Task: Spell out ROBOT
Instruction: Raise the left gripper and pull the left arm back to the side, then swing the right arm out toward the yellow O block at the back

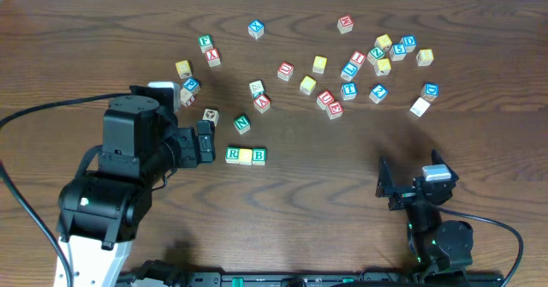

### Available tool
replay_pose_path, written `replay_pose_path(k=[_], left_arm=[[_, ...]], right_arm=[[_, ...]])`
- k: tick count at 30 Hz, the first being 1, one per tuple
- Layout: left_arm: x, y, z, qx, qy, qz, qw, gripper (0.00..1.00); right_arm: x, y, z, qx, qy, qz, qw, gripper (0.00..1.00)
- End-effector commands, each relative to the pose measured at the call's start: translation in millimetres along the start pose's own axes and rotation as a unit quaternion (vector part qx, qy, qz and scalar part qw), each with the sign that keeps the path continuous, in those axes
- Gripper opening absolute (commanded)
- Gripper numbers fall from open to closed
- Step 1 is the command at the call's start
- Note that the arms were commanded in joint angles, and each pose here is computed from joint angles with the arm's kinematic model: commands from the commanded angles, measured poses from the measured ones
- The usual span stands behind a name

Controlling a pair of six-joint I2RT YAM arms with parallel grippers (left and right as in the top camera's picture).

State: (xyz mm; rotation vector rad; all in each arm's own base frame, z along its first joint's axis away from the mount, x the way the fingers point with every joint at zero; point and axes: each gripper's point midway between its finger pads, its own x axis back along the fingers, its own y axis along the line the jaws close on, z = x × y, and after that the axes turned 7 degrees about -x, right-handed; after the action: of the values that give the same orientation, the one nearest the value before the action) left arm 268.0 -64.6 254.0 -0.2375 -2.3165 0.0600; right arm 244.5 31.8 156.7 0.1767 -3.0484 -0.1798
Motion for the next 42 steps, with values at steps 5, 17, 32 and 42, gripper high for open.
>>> replay_pose_path(k=[5,17,32,42], left_arm=[[1.6,-1.3,-7.4,-0.011,-0.003,0.003,1.000,0.98],[-4.1,-0.9,-5.9,-0.010,0.007,0.002,1.000,0.98],[-5.0,-0.7,-5.6,-0.010,0.008,0.002,1.000,0.98],[-5.1,-0.8,-5.6,-0.010,0.008,0.002,1.000,0.98]], right_arm=[[0.2,-1.2,0.1,0.005,0.000,0.002,1.000,0.99],[9.3,42.2,-41.5,0.010,-0.077,-0.119,0.990,0.99],[-8.1,89.8,-190.4,0.070,0.055,-0.189,0.978,0.99],[-101.3,113.6,-179.5,0.031,0.330,-0.200,0.922,0.99]])
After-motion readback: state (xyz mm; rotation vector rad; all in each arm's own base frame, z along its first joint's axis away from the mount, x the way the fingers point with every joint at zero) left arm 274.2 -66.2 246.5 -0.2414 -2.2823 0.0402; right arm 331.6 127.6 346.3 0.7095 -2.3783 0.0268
